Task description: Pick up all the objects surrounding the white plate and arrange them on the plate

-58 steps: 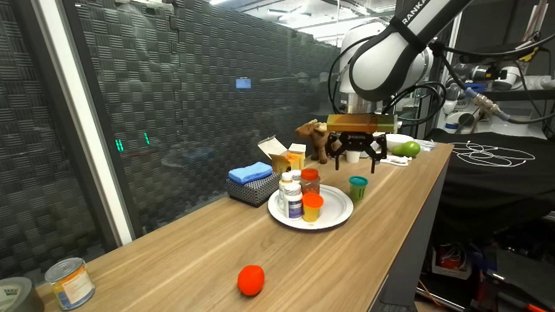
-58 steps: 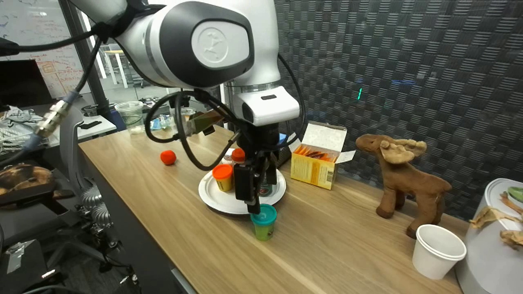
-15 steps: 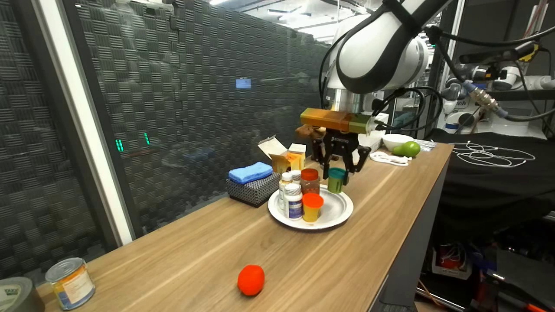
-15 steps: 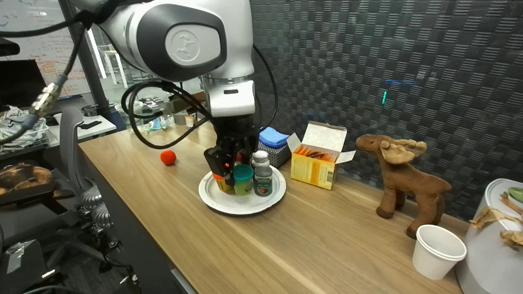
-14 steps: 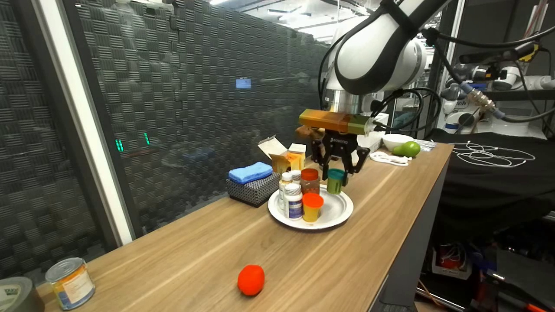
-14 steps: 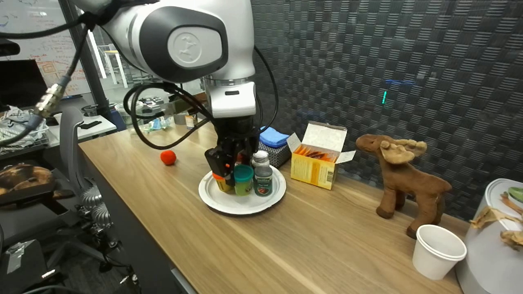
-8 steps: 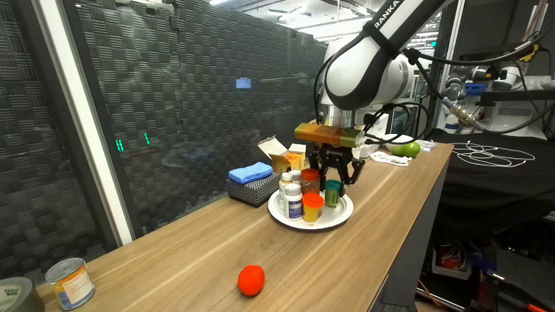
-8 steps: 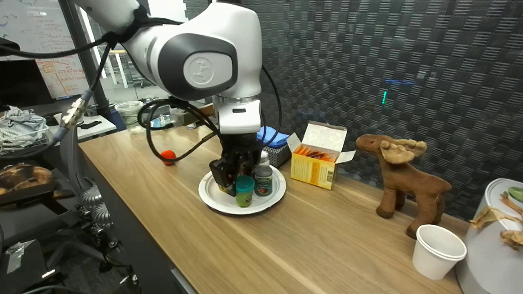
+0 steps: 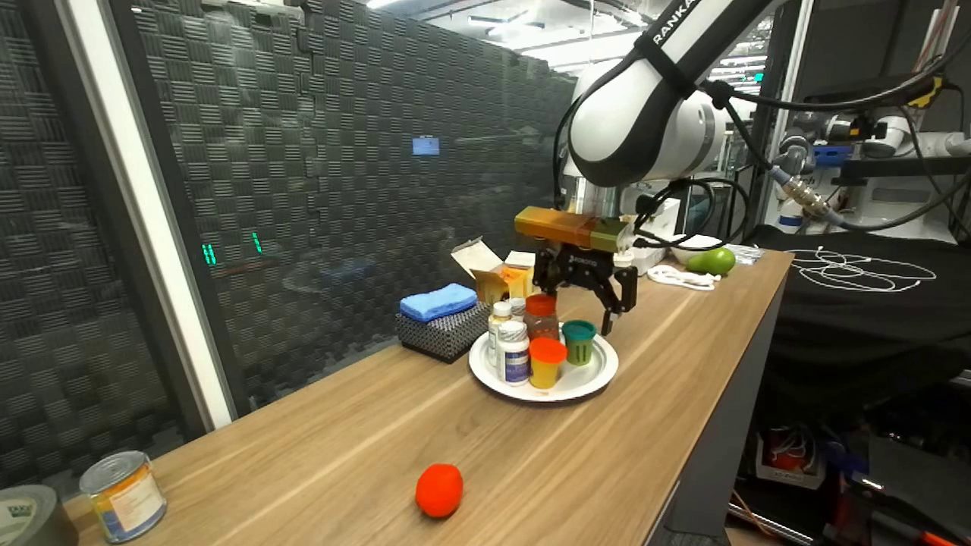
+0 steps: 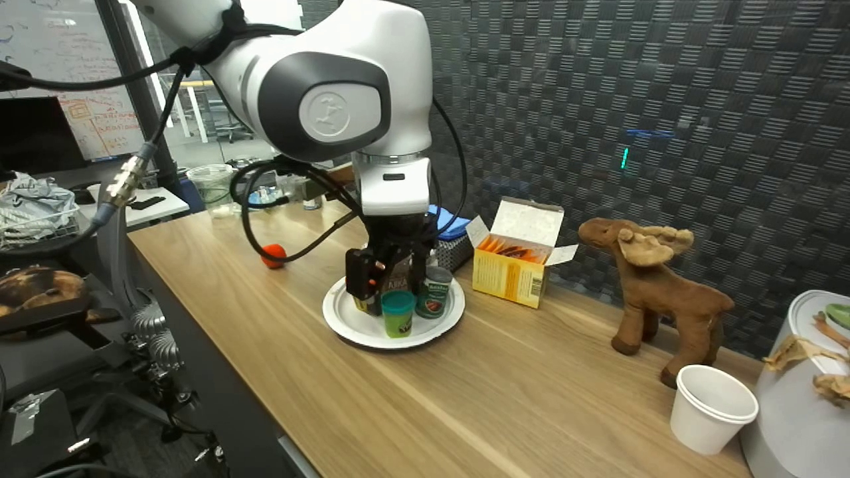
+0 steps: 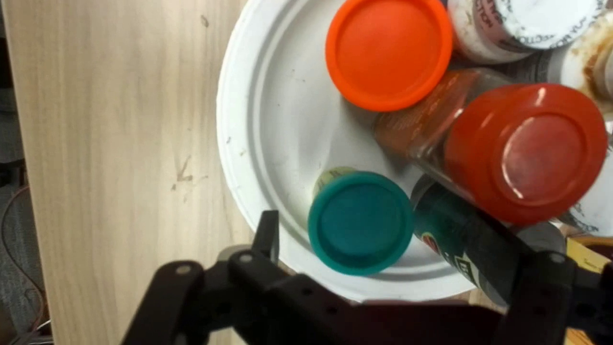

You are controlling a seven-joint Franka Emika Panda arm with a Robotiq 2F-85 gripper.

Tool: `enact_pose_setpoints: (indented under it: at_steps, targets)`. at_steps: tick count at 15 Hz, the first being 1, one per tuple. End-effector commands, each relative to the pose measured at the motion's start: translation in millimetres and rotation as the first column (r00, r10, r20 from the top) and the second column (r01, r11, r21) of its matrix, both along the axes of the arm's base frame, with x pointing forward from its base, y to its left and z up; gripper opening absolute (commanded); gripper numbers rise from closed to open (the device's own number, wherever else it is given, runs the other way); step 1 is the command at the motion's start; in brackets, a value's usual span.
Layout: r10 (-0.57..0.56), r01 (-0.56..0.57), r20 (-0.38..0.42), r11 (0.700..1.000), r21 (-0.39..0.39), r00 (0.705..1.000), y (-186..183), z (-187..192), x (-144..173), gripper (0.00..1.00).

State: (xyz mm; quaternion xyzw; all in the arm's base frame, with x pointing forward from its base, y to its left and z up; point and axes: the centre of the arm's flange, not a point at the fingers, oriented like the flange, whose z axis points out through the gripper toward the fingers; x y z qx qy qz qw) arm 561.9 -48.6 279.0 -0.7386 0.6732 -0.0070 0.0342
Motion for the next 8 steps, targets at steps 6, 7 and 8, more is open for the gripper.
enact_pose_setpoints:
  at_steps: [6,7,8]
  targets:
    - [0.106,-0.085,0.111,0.981,-0.173,0.988,29,81,-4,1.00]
    - [0.140,-0.116,0.110,0.973,-0.201,0.984,44,89,-2,1.00]
    - [0.187,-0.158,0.110,0.960,-0.230,0.976,63,98,-2,1.00]
